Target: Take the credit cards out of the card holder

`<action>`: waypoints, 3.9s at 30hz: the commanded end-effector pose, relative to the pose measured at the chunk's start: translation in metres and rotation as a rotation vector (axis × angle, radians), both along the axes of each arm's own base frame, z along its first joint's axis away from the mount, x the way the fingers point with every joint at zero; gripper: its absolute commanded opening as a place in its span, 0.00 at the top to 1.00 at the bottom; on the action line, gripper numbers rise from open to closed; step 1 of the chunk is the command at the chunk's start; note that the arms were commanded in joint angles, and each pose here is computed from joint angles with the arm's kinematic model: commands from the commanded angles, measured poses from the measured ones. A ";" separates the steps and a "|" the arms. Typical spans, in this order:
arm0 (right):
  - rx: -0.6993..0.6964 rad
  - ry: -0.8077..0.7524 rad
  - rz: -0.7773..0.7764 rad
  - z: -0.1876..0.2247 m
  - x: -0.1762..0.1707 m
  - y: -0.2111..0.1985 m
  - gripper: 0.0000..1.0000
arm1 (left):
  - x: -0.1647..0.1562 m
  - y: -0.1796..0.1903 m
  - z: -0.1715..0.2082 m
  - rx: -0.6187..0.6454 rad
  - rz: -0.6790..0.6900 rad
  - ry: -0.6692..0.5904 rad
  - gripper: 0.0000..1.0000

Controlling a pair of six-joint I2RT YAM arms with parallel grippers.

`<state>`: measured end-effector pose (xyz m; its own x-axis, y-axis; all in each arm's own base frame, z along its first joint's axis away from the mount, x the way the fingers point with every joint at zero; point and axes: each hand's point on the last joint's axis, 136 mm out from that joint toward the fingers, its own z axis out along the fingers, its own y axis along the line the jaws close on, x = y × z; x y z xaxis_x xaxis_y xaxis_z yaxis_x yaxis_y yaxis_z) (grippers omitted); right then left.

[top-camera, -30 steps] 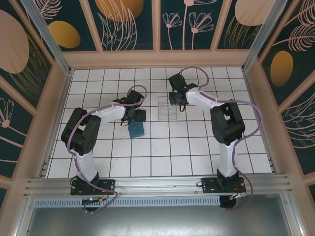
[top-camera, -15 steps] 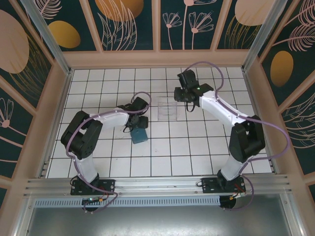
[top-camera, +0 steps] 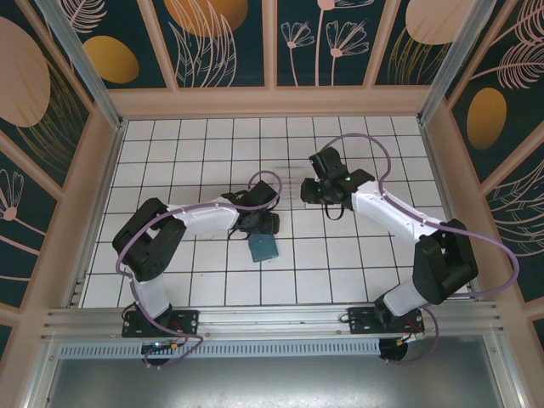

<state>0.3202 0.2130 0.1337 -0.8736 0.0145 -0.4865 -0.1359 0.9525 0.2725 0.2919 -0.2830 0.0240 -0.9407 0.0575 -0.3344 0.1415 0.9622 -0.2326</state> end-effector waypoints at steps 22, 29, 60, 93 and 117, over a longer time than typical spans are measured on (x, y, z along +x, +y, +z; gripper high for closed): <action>0.285 0.203 0.172 -0.042 -0.081 0.074 0.65 | -0.008 0.047 0.055 -0.083 0.094 -0.101 0.34; 0.295 0.262 0.212 -0.063 -0.094 0.090 0.63 | -0.012 0.056 0.055 -0.115 0.109 -0.083 0.36; 0.328 0.396 0.283 -0.118 -0.101 0.106 0.57 | -0.043 0.023 -0.003 -0.316 0.062 0.100 0.48; 0.436 0.283 0.225 -0.086 -0.097 0.106 0.85 | -0.010 0.021 0.053 -0.190 0.075 -0.028 0.61; 0.398 0.320 0.418 -0.057 -0.119 0.097 0.86 | -0.052 -0.004 0.147 -0.203 -0.818 -0.675 0.62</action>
<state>0.2021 0.3058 0.0566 -0.9601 -0.1973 -0.1984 -0.2797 0.6937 0.6638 0.2513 -0.2784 0.1608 -0.4536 0.4032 -0.7948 0.7779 0.6143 -0.1323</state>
